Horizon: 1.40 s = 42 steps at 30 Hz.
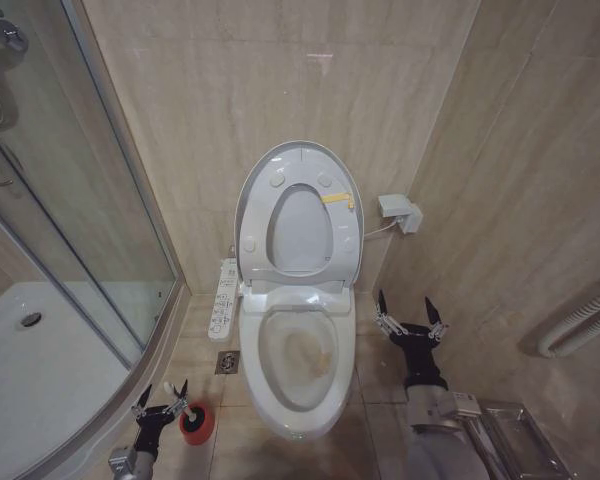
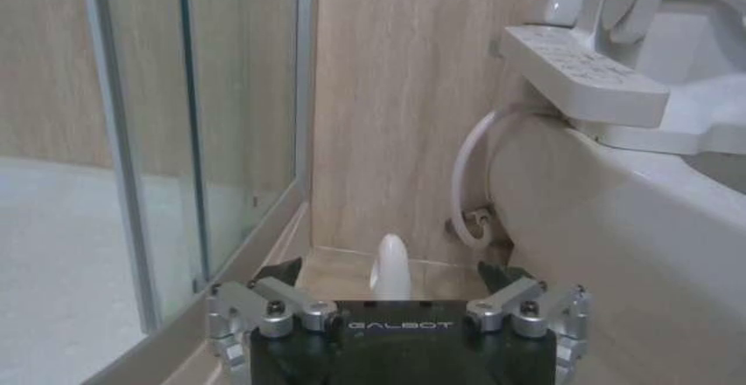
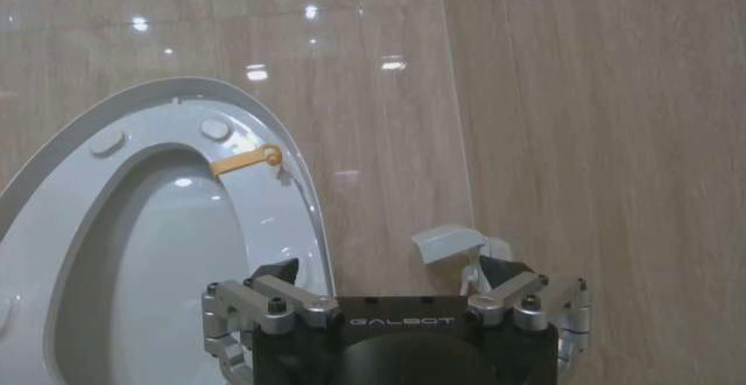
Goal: Open the toilet lid, clean the toilet bowl with a toilet brush, close the toilet lid, and flush.
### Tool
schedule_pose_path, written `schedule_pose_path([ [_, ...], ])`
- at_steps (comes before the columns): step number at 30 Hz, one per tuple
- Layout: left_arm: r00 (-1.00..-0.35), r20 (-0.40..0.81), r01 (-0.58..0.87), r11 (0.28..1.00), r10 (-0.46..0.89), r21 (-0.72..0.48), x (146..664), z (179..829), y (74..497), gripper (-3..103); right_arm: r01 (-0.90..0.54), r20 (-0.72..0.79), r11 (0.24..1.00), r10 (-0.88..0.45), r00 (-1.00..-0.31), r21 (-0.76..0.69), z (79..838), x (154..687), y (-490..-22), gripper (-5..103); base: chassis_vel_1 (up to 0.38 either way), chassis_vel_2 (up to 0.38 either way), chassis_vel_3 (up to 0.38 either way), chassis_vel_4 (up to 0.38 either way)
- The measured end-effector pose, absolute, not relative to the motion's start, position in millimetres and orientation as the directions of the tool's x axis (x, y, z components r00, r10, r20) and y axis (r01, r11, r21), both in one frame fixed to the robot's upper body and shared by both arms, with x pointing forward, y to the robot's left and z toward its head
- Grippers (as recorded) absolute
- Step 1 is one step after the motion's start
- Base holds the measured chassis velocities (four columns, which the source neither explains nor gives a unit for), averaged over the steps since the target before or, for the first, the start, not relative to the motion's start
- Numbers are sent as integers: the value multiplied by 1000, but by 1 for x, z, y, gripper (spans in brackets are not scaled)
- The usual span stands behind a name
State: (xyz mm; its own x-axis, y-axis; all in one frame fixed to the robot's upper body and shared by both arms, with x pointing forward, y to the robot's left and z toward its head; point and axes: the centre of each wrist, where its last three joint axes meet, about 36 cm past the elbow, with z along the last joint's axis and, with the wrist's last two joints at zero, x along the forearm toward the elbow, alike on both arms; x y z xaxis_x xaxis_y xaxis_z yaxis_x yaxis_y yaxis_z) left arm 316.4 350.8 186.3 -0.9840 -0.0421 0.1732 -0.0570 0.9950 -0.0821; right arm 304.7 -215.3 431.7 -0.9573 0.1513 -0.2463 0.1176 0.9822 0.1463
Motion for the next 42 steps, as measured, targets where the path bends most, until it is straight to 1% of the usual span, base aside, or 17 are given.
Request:
schedule_pose_path([
  [3, -983, 183, -48, 995, -31, -89, 318, 182, 351, 100, 118, -246, 982, 151, -957, 146, 432, 305, -215, 100, 0, 0, 0, 0],
  [4, -982, 189, -46, 995, -28, -90, 318, 180, 352, 94, 118, -246, 982, 151, -957, 146, 432, 305, -215, 100, 0, 0, 0, 0],
  [11, -978, 208, -49, 993, -26, -104, 318, 166, 349, 94, 118, -246, 982, 151, -957, 146, 432, 305, -215, 100, 0, 0, 0, 0],
  [12, -978, 207, -46, 993, -23, -105, 319, 164, 349, 73, 118, -246, 982, 151, -957, 146, 432, 305, -215, 100, 0, 0, 0, 0],
  [20, -979, 204, -29, 995, -10, -92, 322, 161, 353, 73, 118, -246, 982, 151, -957, 146, 432, 305, -215, 100, 0, 0, 0, 0],
  [21, -980, 201, -23, 996, -6, -84, 323, 159, 355, 68, 118, -246, 982, 151, -957, 146, 432, 305, -215, 100, 0, 0, 0, 0],
  [28, -982, 191, -11, 998, 1, -62, 325, 157, 360, 68, 118, -246, 982, 151, -957, 146, 432, 305, -215, 100, 0, 0, 0, 0],
  [29, -982, 188, -7, 998, 4, -61, 326, 157, 360, 41, 118, -246, 982, 151, -957, 146, 432, 305, -215, 100, 0, 0, 0, 0],
  [34, -986, 166, 6, 998, 16, -58, 327, 160, 358, 41, 118, -246, 982, 151, -957, 146, 432, 305, -215, 100, 0, 0, 0, 0],
  [35, -987, 157, 12, 998, 21, -57, 327, 163, 356, 21, 118, -246, 982, 151, -957, 146, 432, 305, -215, 100, 0, 0, 0, 0],
  [42, -993, 109, 34, 999, 37, -34, 322, 175, 352, 21, 118, -246, 982, 151, -957, 146, 432, 305, -215, 100, 0, 0, 0, 0],
])
